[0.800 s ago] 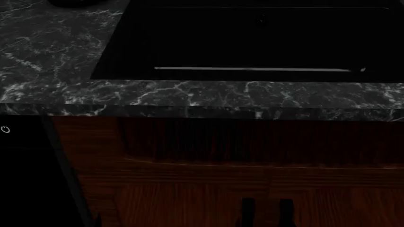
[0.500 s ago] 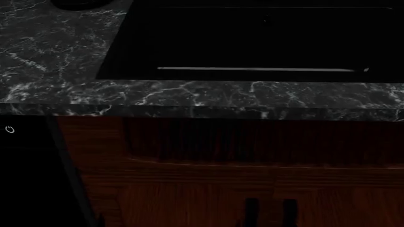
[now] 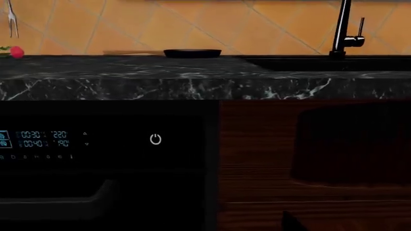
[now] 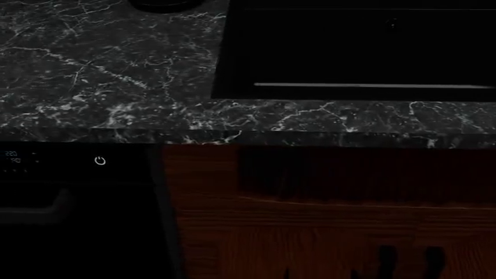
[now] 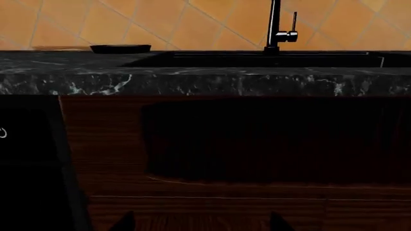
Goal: Open the dishwasher door
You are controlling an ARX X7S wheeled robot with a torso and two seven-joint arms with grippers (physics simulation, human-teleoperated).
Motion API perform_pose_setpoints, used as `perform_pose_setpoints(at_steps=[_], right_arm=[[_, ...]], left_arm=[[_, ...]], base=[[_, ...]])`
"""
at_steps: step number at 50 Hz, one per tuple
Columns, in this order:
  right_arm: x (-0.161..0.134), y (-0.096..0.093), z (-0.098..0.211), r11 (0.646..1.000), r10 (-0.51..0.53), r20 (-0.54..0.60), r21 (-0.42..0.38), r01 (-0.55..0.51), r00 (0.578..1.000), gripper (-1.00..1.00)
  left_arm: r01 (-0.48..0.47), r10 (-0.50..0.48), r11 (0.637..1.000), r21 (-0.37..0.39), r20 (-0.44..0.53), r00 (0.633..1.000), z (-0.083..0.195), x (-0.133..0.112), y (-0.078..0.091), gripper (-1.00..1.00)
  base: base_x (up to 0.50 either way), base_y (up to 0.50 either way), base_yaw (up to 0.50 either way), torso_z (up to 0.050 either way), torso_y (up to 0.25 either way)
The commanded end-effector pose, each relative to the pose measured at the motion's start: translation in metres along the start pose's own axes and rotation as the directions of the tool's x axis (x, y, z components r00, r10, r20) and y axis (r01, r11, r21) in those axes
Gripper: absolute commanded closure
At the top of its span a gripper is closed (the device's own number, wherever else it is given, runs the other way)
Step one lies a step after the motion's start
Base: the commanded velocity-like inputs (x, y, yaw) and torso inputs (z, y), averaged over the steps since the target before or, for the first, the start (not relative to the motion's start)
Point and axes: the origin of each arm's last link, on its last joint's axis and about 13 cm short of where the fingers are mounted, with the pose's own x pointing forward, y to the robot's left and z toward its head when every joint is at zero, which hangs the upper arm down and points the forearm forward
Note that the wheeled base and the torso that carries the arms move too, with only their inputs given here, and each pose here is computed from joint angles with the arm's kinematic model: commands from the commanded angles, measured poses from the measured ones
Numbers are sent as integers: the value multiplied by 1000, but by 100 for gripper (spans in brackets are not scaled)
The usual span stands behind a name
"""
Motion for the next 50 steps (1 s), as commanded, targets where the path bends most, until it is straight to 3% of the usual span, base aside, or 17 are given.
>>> perform_pose_setpoints(at_steps=[1,31,43,44,50], right_arm=[[-1,1,1,1000,6,2,6,-7,1000,-100],[-5,-2,6,1000,-9,24,18,9,1000,-100],[-6,-2,5,999,-4,26,34,3,1000,-100],[-6,-1,6,999,-5,26,33,4,1000,-100],[-8,-2,5,1000,-9,24,27,9,1000,-100]], left_arm=[[-1,1,1000,6,-3,1000,-3,-1,1,-100],[-6,5,1000,10,4,1000,-2,0,1,-100],[-38,37,999,-18,-20,999,-1,0,3,-100],[-38,38,999,-3,-56,998,-2,1,3,-100],[-39,38,998,-39,-35,999,-1,1,3,-100]], base=[[0,500,0,0,0],[0,494,0,0,0],[0,0,0,0,0],[0,0,0,-30,0],[0,0,0,-49,0]])
